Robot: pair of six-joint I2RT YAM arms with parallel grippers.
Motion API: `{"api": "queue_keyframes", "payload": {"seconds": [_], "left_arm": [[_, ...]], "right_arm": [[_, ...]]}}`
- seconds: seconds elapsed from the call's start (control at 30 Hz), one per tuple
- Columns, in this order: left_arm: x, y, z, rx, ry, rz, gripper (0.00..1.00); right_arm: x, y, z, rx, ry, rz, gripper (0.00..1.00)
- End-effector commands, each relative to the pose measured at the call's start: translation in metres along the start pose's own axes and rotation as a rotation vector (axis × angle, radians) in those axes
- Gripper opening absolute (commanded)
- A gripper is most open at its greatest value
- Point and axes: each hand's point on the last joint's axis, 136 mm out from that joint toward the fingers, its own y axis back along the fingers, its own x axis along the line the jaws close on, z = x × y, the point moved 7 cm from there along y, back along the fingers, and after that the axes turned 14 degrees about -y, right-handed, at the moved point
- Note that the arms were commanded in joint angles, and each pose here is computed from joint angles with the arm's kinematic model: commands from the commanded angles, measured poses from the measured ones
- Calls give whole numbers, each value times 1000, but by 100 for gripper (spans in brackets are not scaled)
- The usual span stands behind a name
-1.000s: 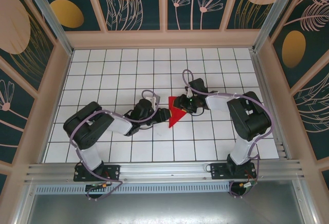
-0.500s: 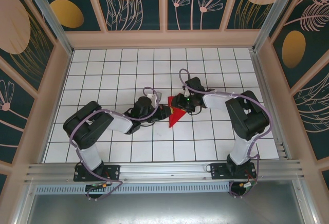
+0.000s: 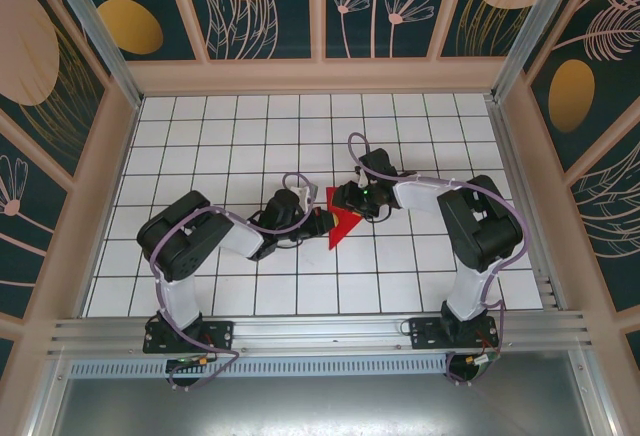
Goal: Fold a paper plane with a square sheet of paper (pick it up from the middle)
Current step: Fourth fold the wing at the center of the table.
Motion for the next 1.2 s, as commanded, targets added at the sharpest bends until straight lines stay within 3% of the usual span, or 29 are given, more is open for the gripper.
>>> {"api": "queue_keyframes", "payload": {"seconds": [0.0, 0.73, 1.17], "left_arm": [[2, -4, 3, 0, 9, 8, 4], [14, -8, -4, 15, 37, 67, 4], [18, -7, -7, 17, 46, 86, 4]], "right_arm": [[-62, -27, -16, 28, -69, -271, 55], [-55, -22, -20, 45, -37, -187, 53], [-65, -28, -20, 53, -51, -242, 44]]}}
